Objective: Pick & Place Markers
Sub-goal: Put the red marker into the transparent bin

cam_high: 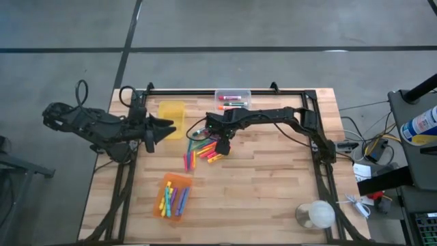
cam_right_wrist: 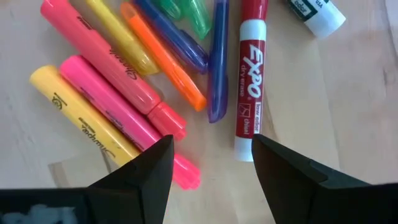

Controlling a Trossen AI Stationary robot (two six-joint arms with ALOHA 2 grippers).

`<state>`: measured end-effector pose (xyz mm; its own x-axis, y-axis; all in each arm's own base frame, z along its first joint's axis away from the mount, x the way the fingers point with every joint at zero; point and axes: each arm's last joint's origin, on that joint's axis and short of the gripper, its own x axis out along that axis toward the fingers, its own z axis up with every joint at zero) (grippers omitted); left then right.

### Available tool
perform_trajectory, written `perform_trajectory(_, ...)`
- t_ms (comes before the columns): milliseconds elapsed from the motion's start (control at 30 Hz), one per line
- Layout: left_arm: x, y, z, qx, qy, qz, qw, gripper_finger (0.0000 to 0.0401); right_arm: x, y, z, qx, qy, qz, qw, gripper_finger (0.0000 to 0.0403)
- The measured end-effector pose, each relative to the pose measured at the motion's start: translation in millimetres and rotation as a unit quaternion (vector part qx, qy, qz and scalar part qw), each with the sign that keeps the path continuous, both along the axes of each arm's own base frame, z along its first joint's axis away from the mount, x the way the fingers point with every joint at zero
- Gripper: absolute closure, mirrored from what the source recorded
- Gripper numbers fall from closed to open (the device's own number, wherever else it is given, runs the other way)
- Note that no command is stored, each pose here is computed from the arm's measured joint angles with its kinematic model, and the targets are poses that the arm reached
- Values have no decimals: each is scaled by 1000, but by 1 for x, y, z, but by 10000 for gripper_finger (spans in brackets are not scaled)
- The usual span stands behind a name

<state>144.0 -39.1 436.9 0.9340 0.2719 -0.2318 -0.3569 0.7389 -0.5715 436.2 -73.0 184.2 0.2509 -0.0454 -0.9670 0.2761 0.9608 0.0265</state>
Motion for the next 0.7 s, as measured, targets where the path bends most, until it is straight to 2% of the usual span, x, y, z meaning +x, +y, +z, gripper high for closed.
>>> perform_trajectory(500,1,0,-2,-6,1,2,1000,220,-2,-2,-3,3,6,-11,1000,193)
perform_trajectory(700,3,-1,-4,-2,6,4,1000,220,-8,-2,-4,10,35,-21,999,193)
